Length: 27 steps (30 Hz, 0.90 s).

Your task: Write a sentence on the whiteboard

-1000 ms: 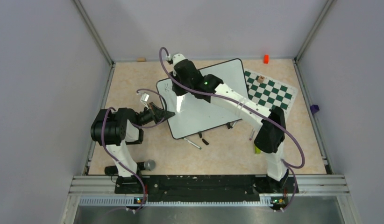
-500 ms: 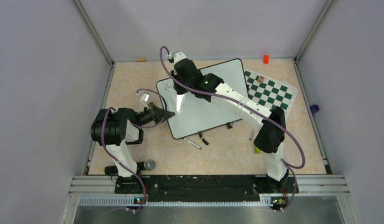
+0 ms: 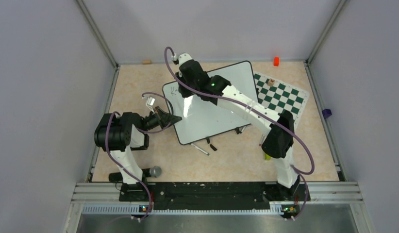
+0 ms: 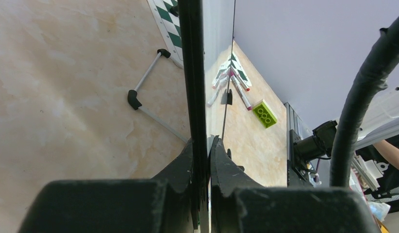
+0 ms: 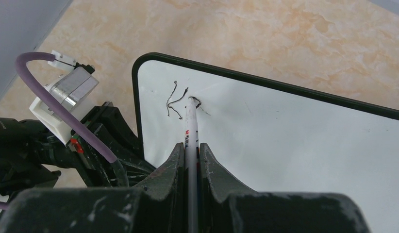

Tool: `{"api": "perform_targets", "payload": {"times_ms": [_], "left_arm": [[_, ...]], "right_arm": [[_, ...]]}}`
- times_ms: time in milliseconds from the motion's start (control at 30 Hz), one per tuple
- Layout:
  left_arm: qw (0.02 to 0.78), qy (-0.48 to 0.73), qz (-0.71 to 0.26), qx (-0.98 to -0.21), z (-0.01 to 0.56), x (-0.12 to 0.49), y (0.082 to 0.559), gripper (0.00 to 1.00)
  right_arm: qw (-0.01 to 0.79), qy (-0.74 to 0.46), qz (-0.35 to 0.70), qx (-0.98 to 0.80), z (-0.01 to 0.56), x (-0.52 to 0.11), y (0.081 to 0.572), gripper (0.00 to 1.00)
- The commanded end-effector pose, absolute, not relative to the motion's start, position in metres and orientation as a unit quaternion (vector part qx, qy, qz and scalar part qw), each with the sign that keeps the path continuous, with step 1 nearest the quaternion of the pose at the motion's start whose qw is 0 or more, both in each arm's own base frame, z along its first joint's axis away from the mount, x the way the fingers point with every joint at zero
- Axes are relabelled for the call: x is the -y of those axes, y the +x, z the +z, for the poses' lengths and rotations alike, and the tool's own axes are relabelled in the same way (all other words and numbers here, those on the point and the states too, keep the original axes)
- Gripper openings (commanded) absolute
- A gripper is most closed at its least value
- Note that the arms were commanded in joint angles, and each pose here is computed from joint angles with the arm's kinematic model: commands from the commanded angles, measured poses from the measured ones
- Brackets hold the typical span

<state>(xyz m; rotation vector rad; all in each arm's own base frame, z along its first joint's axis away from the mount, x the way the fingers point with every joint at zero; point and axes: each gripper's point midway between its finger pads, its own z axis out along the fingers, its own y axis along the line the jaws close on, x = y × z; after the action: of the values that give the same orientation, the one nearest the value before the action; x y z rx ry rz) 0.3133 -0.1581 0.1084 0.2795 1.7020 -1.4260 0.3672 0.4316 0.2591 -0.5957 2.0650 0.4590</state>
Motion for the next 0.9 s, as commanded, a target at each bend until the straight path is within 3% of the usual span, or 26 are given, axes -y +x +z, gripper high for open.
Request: {"api": "perform_targets", "payload": {"times_ms": [0, 867], "left_arm": [[0.457, 0.179, -0.543, -0.681, 0.081, 0.164, 0.298, 0.00], [0.457, 0.180, -0.543, -0.681, 0.081, 0.164, 0.298, 0.00]], "right_arm": [[0.462, -0.246, 0.197, -0.829, 0.267, -0.437, 0.372, 0.00], [0.439, -0.252, 0.153, -0.849, 0.254, -0.411, 0.363, 0.00]]}}
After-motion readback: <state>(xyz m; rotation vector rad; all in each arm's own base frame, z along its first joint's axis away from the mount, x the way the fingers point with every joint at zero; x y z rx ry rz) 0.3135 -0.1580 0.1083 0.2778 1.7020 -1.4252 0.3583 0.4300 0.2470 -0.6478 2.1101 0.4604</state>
